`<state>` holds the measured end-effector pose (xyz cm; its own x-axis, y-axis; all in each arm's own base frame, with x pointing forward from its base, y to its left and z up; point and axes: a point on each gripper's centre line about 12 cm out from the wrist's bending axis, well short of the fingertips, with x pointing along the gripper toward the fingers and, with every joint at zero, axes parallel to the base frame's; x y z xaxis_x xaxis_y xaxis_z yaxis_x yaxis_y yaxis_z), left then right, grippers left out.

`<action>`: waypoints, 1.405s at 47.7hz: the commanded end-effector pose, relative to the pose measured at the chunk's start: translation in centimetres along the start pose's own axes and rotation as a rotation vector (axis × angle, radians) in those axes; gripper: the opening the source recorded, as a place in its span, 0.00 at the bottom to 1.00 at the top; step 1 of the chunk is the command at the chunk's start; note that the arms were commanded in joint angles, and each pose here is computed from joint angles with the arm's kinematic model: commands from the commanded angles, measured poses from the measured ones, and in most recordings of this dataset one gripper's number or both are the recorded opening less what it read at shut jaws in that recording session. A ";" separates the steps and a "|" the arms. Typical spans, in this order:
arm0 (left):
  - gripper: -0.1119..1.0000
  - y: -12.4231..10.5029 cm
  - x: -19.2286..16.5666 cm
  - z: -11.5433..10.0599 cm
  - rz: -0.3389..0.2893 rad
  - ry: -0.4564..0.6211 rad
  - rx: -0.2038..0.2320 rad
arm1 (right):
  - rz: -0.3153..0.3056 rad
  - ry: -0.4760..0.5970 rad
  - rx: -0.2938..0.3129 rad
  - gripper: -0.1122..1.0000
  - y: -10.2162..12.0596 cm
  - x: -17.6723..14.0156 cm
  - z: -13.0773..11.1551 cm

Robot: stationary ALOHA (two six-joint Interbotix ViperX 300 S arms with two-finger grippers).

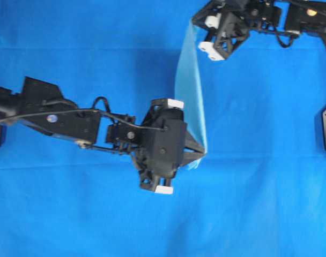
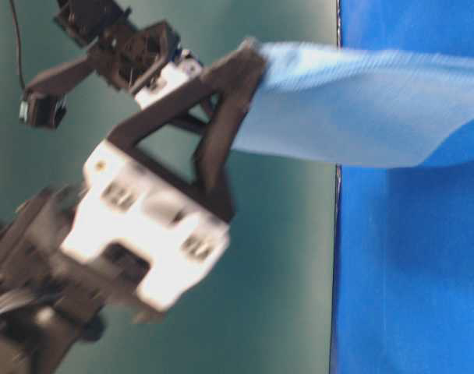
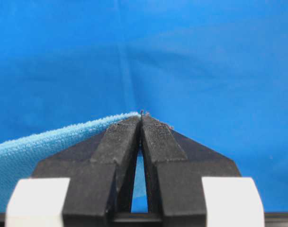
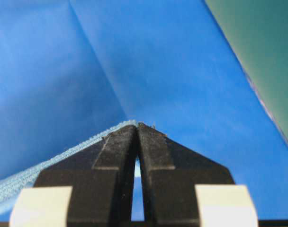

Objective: Fold the light blue towel.
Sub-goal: 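Swing the left gripper's end toward the right gripper, folding the strip in half, then lay the folded strip down and open both grippers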

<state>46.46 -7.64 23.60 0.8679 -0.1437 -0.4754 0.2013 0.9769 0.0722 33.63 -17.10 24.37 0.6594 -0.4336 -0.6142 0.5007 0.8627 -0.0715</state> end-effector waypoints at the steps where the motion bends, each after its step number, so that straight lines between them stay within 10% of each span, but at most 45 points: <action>1: 0.11 -2.6 0.2 2.6 -0.043 -0.098 0.028 | -0.055 -0.040 0.036 0.11 -2.7 -2.0 0.3; 24: 0.11 -1.9 6.3 4.4 -0.015 -0.158 0.126 | -0.096 0.010 0.053 0.11 -3.6 -6.2 -4.1; 53: 0.11 -3.1 1.3 -5.7 -0.053 0.079 -0.027 | 0.046 -0.017 0.017 0.11 0.2 4.4 -1.8; 67: 0.11 -3.1 0.1 -7.4 -0.053 0.108 -0.028 | 0.053 -0.003 0.016 0.11 0.5 5.9 -1.9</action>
<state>42.90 -7.44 15.05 0.7805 -0.1348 -0.6104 0.1870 0.9821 0.0223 36.39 -17.90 17.67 0.6615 -0.3668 -0.6542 0.4634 0.8857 -0.0281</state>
